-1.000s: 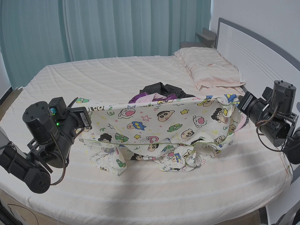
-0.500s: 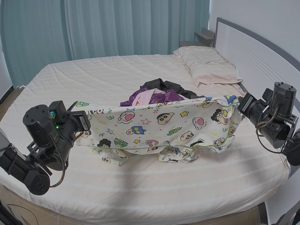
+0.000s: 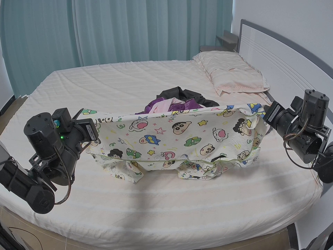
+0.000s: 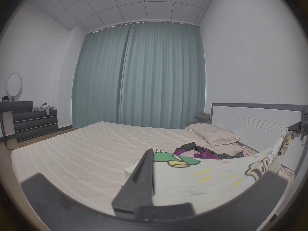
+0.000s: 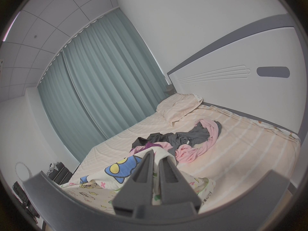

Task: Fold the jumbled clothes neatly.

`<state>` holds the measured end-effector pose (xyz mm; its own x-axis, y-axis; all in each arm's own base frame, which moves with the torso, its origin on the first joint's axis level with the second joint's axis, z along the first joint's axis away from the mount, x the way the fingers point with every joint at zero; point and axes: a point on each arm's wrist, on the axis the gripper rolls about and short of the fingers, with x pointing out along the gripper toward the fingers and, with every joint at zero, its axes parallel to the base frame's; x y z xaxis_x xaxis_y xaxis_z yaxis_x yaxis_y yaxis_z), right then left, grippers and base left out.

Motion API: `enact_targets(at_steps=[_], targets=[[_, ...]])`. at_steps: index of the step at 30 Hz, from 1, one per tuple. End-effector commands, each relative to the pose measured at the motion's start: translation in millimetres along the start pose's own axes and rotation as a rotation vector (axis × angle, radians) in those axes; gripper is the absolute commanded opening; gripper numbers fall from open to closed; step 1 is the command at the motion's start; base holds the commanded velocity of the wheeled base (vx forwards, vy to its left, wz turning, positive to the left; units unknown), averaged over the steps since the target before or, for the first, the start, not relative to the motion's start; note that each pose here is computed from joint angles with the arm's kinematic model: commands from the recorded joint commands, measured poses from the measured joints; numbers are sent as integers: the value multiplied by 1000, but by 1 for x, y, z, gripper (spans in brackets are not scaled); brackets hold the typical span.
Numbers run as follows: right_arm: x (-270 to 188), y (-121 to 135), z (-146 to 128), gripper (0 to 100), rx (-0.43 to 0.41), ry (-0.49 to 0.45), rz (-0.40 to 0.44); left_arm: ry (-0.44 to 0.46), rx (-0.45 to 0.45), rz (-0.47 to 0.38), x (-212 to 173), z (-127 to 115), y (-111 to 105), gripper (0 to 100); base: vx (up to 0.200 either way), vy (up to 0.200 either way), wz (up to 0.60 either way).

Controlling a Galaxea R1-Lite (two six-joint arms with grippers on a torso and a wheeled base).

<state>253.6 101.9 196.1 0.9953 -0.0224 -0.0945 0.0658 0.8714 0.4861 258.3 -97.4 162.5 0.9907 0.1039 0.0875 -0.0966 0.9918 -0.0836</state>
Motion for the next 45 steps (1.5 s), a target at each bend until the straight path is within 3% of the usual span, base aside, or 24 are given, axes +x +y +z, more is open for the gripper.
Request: enact_targets(at_steps=[1, 17, 45], targets=[[1, 2, 2, 0, 6, -13, 9, -6, -2, 8, 1, 2, 2, 0, 0, 200, 0], [0, 12, 16, 0, 28, -70, 49, -70, -27, 4, -9, 23, 6, 0, 0, 200, 0], [1, 18, 19, 0, 32, -80, 64, -77, -22, 21, -12, 25, 8, 0, 0, 200, 0]])
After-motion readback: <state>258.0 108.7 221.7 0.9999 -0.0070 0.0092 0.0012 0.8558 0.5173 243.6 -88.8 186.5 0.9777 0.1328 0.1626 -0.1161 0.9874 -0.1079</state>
